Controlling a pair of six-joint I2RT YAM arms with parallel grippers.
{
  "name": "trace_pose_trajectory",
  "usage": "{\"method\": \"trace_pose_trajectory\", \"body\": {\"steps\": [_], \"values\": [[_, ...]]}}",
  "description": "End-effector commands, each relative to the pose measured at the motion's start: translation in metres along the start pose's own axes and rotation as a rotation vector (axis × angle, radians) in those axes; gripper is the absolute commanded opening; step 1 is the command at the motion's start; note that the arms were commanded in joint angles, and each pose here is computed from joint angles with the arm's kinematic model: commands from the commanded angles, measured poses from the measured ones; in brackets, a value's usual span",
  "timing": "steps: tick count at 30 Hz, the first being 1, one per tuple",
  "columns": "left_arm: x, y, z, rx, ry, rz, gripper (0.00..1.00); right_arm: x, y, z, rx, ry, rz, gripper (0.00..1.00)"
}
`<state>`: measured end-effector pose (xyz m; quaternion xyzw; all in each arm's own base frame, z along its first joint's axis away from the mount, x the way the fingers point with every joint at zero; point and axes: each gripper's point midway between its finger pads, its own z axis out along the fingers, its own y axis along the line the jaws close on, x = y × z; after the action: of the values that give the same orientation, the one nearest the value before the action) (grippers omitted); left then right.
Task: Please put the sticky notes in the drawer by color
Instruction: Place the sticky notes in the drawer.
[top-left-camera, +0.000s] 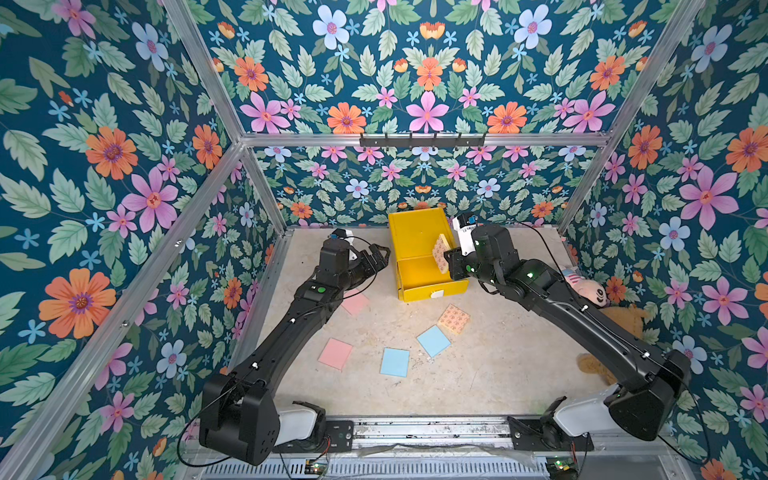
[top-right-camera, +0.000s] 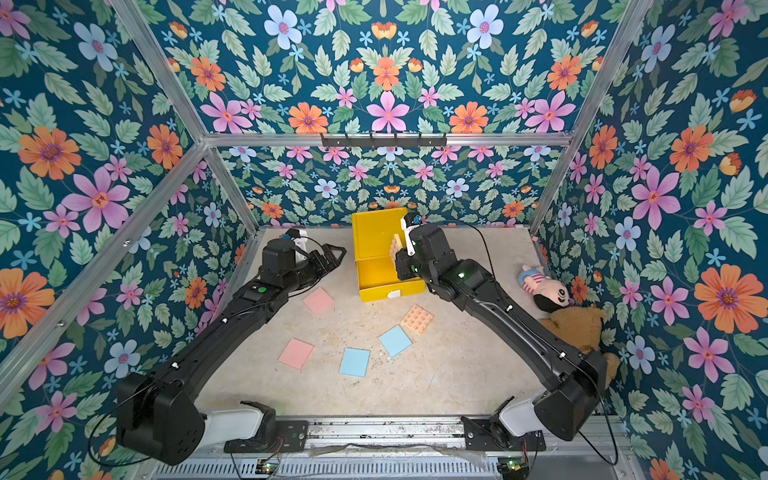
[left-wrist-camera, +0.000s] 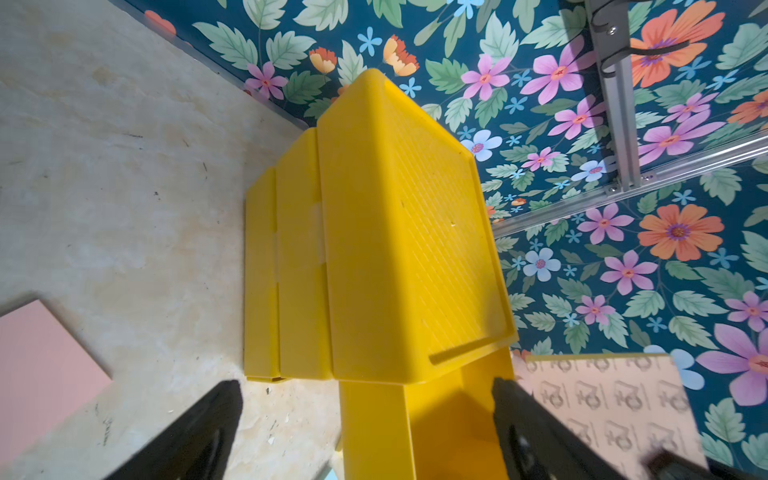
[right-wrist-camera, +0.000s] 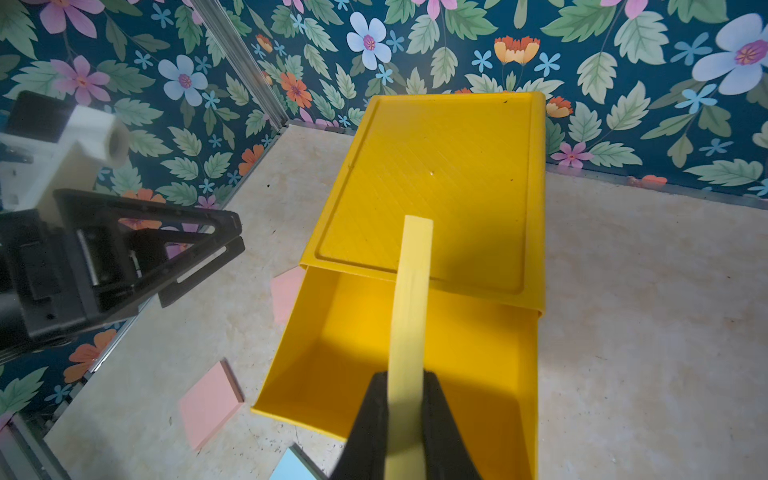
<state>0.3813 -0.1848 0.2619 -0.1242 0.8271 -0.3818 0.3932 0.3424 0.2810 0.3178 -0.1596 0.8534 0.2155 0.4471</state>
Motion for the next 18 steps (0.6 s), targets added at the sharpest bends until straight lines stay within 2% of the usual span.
{"method": "trace_pose_trajectory", "body": {"steps": [1,4,7,10,16,18], "values": [[-0.008,-0.015,0.000,0.058,-0.018,-0.001,1.00,-0.008,0.018,0.001,-0.125,-0.008,0.111,0.00],[-0.010,-0.015,0.002,0.054,-0.020,0.004,1.00,-0.006,0.028,0.004,-0.214,-0.012,0.207,0.00],[-0.011,-0.016,0.004,0.059,-0.023,0.002,1.00,-0.002,0.026,0.007,-0.198,-0.027,0.178,0.00],[-0.011,-0.016,0.006,0.063,-0.016,0.003,1.00,0.002,0.021,0.006,-0.086,-0.021,0.028,0.00],[-0.009,-0.014,0.006,0.045,-0.006,0.016,0.99,0.008,0.013,0.002,0.164,-0.014,-0.386,0.00],[-0.010,-0.014,0.006,0.045,-0.007,0.014,1.00,0.011,0.008,0.003,0.232,0.008,-0.483,0.00]]}}
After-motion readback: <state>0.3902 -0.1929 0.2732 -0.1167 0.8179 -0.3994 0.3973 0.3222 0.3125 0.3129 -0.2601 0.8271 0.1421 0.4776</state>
